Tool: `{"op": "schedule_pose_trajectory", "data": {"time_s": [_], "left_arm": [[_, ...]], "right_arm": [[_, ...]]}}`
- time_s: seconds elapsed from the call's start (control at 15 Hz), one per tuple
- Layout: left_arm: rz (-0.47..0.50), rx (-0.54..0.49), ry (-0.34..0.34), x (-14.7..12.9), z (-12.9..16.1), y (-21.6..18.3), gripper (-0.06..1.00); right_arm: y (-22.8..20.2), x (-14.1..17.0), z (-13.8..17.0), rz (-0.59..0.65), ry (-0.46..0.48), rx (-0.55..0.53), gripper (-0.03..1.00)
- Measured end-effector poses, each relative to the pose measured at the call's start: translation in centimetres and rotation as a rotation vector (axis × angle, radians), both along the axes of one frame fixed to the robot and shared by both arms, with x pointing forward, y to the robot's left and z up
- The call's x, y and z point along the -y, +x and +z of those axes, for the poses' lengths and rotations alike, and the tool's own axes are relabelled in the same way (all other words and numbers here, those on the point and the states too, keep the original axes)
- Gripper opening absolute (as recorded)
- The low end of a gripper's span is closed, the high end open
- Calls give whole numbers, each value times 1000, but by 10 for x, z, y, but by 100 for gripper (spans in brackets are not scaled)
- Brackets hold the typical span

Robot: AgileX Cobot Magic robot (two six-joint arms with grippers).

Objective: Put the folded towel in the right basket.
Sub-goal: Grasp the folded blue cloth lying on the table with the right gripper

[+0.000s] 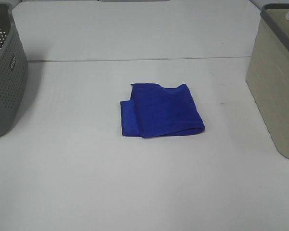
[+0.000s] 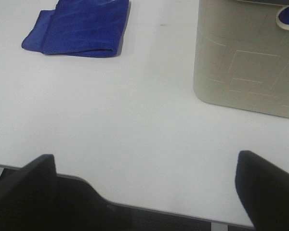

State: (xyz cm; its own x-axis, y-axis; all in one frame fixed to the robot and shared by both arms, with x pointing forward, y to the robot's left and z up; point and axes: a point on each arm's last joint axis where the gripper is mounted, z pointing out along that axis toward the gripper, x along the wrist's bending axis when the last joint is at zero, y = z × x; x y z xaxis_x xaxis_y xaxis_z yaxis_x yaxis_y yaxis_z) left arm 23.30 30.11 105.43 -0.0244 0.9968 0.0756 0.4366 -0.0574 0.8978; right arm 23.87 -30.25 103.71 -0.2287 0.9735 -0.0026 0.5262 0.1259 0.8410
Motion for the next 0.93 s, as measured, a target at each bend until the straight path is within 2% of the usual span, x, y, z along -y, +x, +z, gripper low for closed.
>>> {"op": "schedule_pose_trajectory", "data": {"time_s": [0.6, 0.93], "left_arm": [[0, 0, 0, 0, 0, 0, 99], [0, 0, 0, 0, 0, 0, 99]], "right_arm": [[0, 0, 0, -3, 0, 0, 97], [0, 0, 0, -125, 0, 0, 97]]}}
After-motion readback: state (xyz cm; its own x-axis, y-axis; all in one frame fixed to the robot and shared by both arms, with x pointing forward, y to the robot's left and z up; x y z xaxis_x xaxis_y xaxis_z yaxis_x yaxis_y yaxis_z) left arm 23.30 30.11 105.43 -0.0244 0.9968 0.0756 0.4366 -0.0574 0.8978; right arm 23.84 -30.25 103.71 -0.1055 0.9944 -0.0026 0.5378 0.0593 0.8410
